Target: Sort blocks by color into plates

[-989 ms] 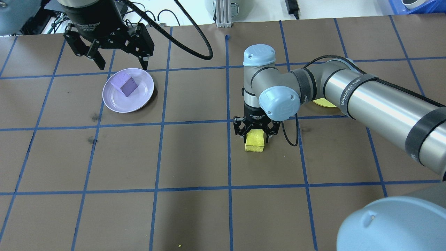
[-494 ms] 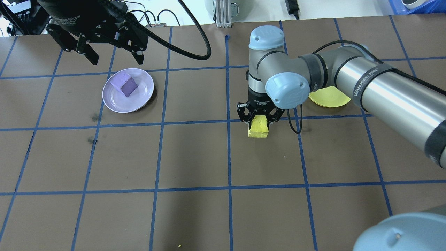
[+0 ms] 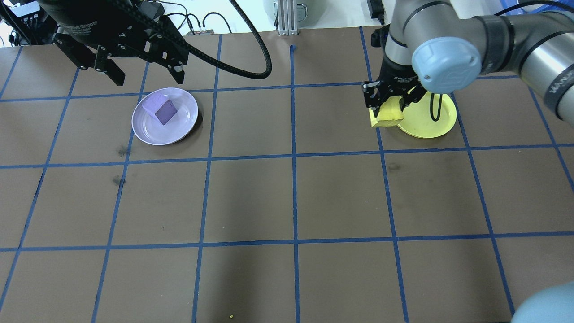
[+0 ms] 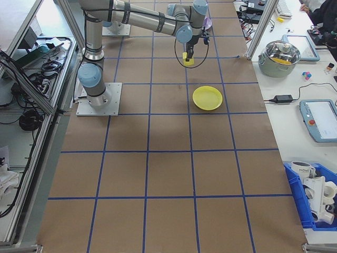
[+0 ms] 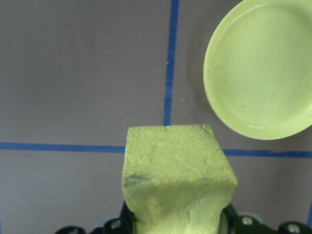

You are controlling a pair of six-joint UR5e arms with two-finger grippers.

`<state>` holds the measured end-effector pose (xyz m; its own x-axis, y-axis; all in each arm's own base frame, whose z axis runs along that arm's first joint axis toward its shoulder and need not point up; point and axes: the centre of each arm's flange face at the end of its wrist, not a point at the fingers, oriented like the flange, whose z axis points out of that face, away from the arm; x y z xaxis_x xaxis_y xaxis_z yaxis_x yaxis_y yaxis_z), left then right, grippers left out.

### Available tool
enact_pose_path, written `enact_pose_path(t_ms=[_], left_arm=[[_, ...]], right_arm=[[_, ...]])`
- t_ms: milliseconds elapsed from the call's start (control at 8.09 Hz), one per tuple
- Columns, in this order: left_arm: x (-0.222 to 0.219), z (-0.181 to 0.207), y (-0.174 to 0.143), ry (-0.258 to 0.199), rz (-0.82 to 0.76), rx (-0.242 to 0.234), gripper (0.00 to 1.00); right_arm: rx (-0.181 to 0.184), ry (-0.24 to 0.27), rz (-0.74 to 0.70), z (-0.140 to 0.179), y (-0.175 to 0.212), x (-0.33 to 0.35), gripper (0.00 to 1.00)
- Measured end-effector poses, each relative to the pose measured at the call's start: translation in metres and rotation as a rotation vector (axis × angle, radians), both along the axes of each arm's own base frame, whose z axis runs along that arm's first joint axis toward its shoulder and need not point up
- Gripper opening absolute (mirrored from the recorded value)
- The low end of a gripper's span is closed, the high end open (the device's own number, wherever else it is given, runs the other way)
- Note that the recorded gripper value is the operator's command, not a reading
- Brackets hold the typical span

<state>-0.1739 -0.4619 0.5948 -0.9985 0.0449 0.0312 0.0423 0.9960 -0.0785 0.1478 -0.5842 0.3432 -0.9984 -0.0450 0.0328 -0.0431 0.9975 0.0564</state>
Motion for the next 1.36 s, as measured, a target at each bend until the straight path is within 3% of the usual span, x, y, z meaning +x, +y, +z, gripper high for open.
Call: enact_pose_path(t_ms=[247, 371, 742, 989, 1360], left_arm=[[0.009, 0.001, -0.001, -0.018, 0.023, -0.001, 1.0], [0.012, -0.007, -0.009, -0.023, 0.028, 0.012, 1.0], [0.014, -0.024, -0.022, -0.035, 0.02, 0.056, 1.0], [0.015, -0.021, -0.014, -0.038, 0.004, 0.083, 1.0], [-0.007, 0.003, 0.039, 0.028, -0.047, 0.117, 1.0]], right_arm=[[-0.051, 0.029, 0.048, 0.0, -0.027, -0.066, 0.0], [-0.069, 0.055, 0.071, -0.014, -0.04, -0.088, 0.0], [-0.07, 0.079, 0.098, -0.061, -0.063, -0.107, 0.0], [-0.078, 0.085, 0.118, -0.086, -0.074, -0.11, 0.99], [-0.092, 0.091, 0.129, -0.09, -0.076, -0.112, 1.0]])
